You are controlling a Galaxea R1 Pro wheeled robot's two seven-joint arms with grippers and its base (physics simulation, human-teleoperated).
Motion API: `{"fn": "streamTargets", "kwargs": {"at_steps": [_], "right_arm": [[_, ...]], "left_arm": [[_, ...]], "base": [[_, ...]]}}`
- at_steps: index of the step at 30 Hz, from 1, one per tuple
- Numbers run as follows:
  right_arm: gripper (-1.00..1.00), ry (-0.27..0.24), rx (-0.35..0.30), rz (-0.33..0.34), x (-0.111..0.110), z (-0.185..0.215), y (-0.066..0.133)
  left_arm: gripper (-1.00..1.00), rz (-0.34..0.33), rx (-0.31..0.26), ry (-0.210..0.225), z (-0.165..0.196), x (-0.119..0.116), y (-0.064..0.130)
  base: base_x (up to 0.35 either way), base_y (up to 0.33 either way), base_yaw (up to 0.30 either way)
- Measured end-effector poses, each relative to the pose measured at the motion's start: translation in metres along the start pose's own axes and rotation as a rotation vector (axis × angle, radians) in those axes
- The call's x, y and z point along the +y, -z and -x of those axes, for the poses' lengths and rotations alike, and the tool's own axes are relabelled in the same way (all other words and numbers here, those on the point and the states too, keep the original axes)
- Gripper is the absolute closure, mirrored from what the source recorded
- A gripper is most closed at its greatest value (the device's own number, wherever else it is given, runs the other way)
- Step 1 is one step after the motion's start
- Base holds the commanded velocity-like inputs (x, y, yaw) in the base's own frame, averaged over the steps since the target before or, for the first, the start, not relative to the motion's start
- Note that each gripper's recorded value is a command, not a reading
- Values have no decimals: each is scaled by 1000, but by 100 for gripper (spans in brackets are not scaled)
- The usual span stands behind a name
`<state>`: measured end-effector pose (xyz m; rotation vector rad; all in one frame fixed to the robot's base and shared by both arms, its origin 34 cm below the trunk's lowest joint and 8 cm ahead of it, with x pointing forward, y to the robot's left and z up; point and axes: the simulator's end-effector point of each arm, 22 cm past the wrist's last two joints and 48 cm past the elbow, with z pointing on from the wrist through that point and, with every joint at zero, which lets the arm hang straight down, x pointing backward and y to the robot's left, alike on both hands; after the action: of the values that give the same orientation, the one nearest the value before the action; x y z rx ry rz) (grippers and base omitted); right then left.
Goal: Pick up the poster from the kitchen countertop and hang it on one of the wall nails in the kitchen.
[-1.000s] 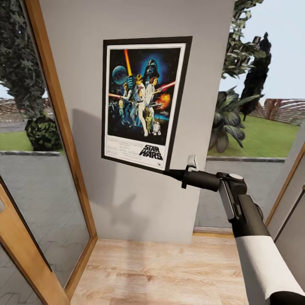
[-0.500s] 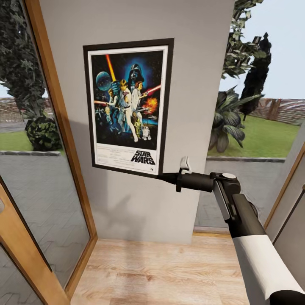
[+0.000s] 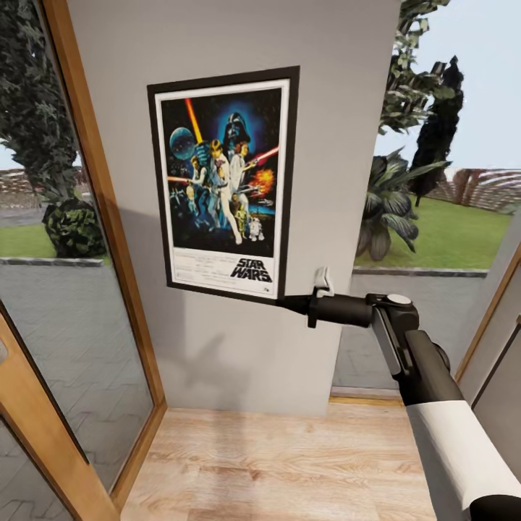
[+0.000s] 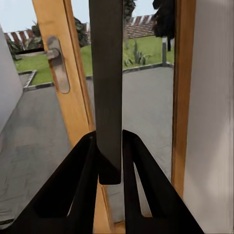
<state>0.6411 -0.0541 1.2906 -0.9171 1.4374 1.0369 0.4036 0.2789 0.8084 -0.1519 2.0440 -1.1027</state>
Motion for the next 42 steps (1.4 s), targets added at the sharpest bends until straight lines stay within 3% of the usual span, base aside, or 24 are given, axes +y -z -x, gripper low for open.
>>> {"fn": "streamTargets", "kwargs": {"at_steps": [42], "right_arm": [[100,40,-6,10,5,10,7]], "left_arm": [[-100,3,-3,0,2,1,1]], "base": [[32,0,0]]}}
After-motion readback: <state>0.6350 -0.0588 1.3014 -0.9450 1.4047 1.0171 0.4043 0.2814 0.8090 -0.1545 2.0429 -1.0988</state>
